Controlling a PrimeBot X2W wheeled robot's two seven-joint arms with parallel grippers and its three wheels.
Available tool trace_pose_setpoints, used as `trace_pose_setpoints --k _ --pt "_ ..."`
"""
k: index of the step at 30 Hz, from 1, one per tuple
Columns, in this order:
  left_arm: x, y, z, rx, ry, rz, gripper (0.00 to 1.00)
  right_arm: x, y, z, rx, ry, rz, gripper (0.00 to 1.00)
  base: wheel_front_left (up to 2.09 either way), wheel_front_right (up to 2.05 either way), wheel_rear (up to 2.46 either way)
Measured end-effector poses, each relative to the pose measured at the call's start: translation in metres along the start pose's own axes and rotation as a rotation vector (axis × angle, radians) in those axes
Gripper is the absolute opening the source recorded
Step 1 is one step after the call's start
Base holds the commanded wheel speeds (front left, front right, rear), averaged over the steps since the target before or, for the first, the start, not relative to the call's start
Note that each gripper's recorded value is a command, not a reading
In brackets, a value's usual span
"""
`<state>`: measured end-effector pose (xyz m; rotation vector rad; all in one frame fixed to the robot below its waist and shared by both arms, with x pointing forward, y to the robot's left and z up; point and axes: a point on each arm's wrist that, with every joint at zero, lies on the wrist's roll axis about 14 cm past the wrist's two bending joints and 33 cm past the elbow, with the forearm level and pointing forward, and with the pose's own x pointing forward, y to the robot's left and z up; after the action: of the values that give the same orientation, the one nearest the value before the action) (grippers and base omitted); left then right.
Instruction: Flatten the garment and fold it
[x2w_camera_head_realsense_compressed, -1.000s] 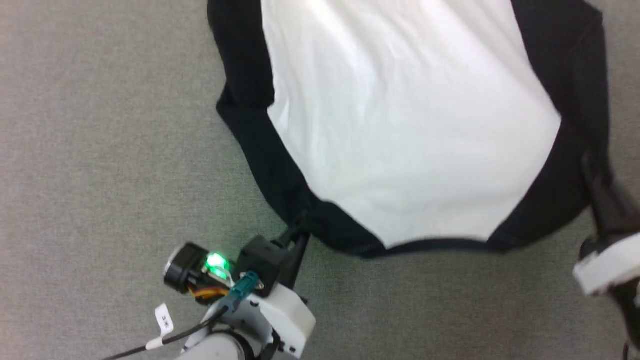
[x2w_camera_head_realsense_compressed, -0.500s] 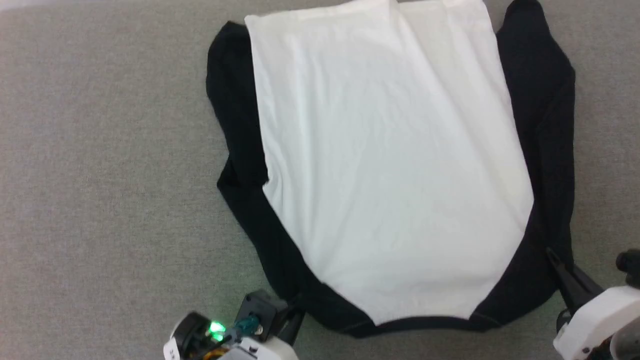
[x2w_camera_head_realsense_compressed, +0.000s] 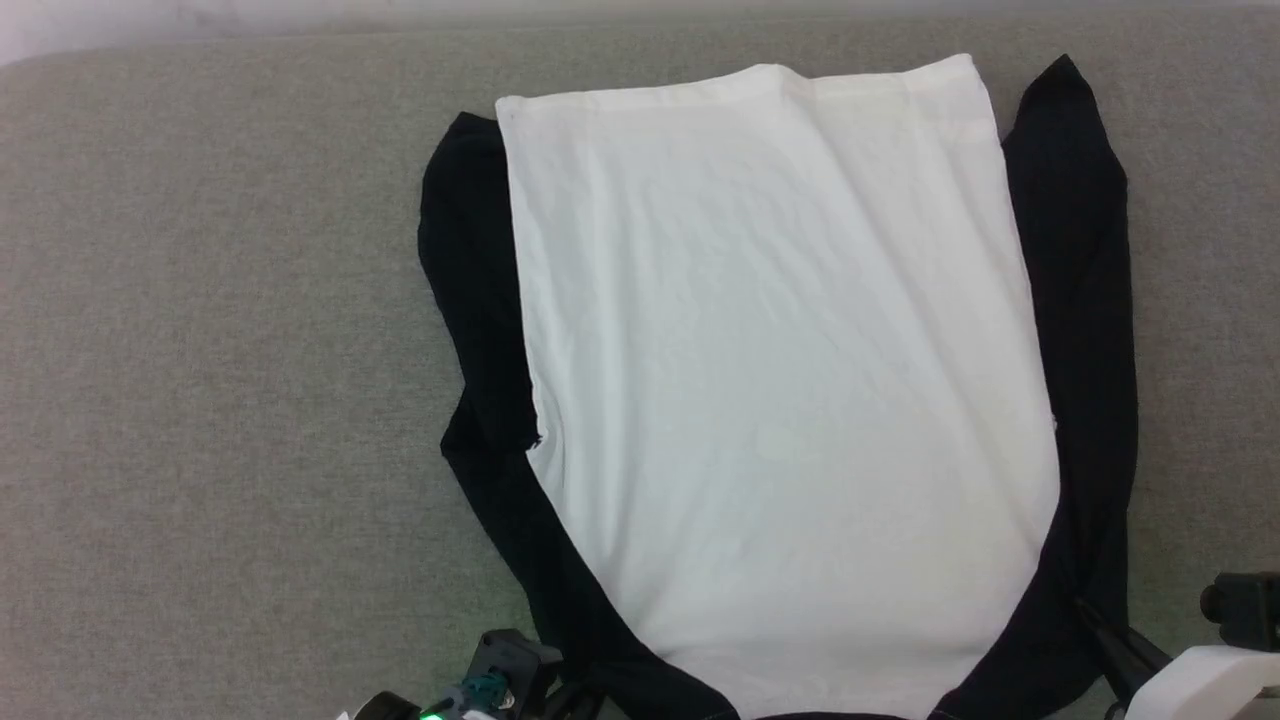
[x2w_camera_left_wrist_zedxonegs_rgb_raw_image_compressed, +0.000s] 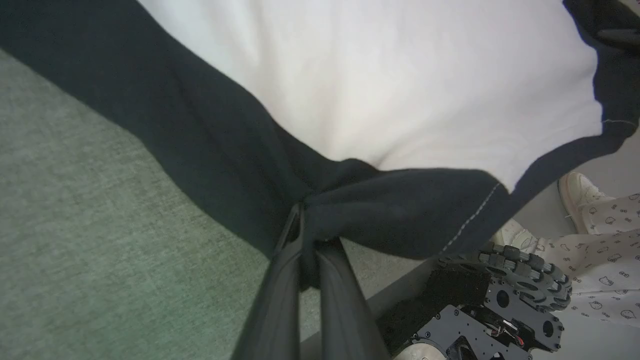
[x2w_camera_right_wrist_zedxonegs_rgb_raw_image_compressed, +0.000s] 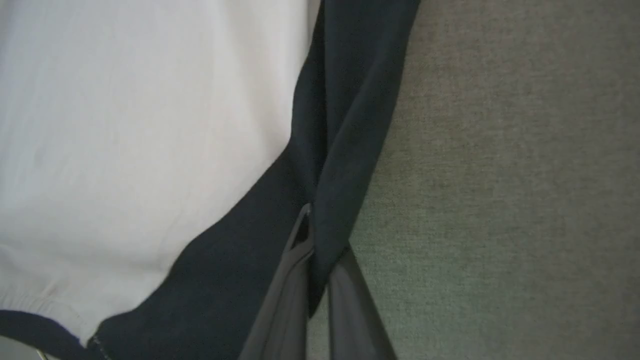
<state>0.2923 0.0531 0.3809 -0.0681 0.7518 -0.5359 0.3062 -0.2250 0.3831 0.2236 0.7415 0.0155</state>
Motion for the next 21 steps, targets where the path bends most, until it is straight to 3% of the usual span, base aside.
trace_pose_setpoints --k 12,13,15,16,21 --pt "0.010 0.002 0.002 0.002 -0.029 0.010 0.00 0.008 -0.002 -0.010 0.012 -0.003 -0.017 0.00 0.00 0.00 0.00" --pt "0.011 0.001 0.003 0.000 -0.035 0.011 0.00 0.009 -0.002 -0.012 0.014 -0.004 -0.017 0.10 0.00 0.00 0.00" --pt "0.014 0.002 0.004 -0.002 -0.040 0.017 0.00 0.012 -0.001 -0.013 0.012 -0.006 -0.017 0.48 0.00 0.00 0.00" --pt "0.015 0.002 0.004 -0.003 -0.043 0.019 0.00 0.013 -0.001 -0.013 0.013 -0.008 -0.015 1.00 0.00 0.00 0.00" --pt "0.017 0.003 0.003 -0.006 -0.046 0.026 0.49 0.017 0.009 -0.012 -0.003 -0.016 0.018 1.00 0.00 0.00 0.00"
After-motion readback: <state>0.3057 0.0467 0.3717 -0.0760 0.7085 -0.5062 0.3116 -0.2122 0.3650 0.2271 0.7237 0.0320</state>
